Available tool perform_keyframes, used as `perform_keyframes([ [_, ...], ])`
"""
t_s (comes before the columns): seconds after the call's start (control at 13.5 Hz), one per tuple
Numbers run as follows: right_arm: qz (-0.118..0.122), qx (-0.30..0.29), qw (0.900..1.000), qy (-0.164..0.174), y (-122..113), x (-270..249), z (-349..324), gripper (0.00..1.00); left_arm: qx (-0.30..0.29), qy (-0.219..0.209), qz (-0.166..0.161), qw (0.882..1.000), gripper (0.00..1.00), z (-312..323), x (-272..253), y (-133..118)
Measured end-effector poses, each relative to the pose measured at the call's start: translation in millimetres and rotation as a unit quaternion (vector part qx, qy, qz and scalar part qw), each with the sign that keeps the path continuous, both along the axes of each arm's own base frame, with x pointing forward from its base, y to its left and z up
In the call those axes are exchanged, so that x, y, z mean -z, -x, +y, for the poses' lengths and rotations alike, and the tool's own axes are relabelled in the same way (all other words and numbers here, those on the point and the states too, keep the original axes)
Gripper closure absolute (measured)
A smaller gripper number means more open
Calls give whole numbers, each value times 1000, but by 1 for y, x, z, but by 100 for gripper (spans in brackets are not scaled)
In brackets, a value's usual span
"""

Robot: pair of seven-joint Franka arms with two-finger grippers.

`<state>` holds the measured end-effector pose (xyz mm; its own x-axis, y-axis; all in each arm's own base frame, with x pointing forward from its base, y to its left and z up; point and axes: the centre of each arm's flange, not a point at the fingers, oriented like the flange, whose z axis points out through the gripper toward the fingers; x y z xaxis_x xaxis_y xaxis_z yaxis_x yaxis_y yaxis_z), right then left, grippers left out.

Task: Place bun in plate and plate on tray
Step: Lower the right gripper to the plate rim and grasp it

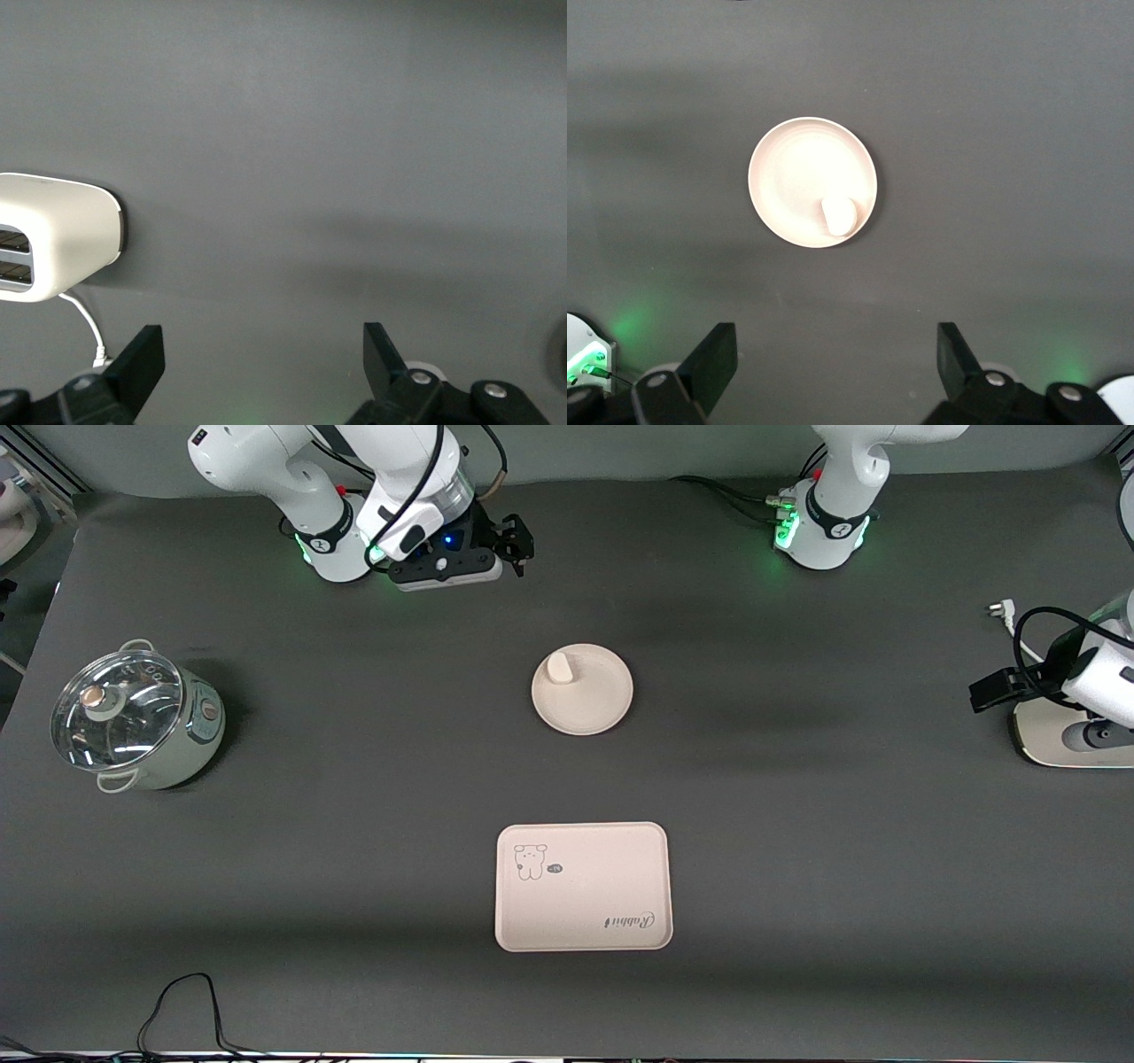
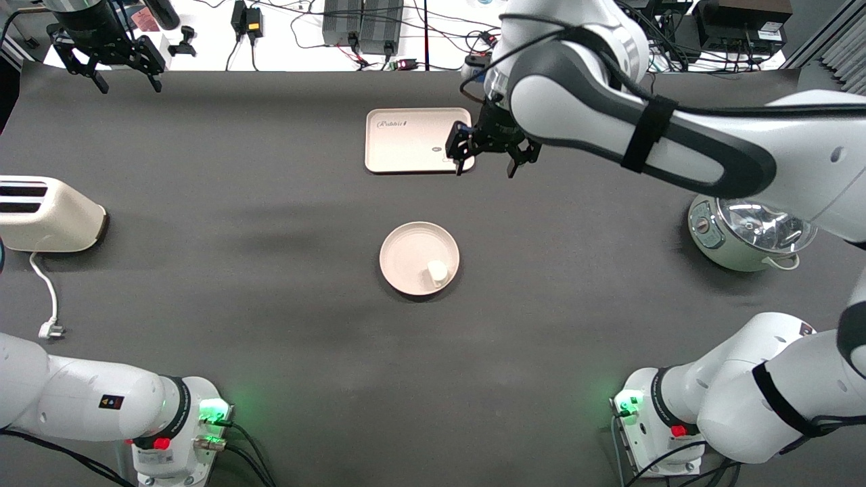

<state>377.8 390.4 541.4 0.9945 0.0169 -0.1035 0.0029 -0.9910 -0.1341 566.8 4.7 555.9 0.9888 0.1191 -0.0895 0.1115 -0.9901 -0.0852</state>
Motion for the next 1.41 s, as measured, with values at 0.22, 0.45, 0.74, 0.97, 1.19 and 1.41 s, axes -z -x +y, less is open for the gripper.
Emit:
perform_keyframes([
  [0.22, -16, 13, 1000, -10, 2, 51, -4, 0, 1, 0, -2, 1000, 0, -2, -2, 0],
  [0.45, -31, 19, 999, -12, 13, 123, -8, 0, -2, 1, -24, 1000, 0, 2, -29, 1],
  [0.74, -46, 23, 999, -8, 12, 196, 2, 0, -1, -1, -42, 999, 0, 2, -49, 3],
  [0.97, -68, 27, 997, -11, 13, 249, 3, 0, -12, -9, -54, 998, 0, 16, -62, 3],
  [1.19, -88, 28, 996, -15, 22, 291, -2, 0, -15, -15, -71, 997, 0, 21, -76, 2],
  [1.41, -102, 24, 994, -18, 27, 319, 0, 0, -14, -16, -81, 997, 0, 20, -85, 2],
])
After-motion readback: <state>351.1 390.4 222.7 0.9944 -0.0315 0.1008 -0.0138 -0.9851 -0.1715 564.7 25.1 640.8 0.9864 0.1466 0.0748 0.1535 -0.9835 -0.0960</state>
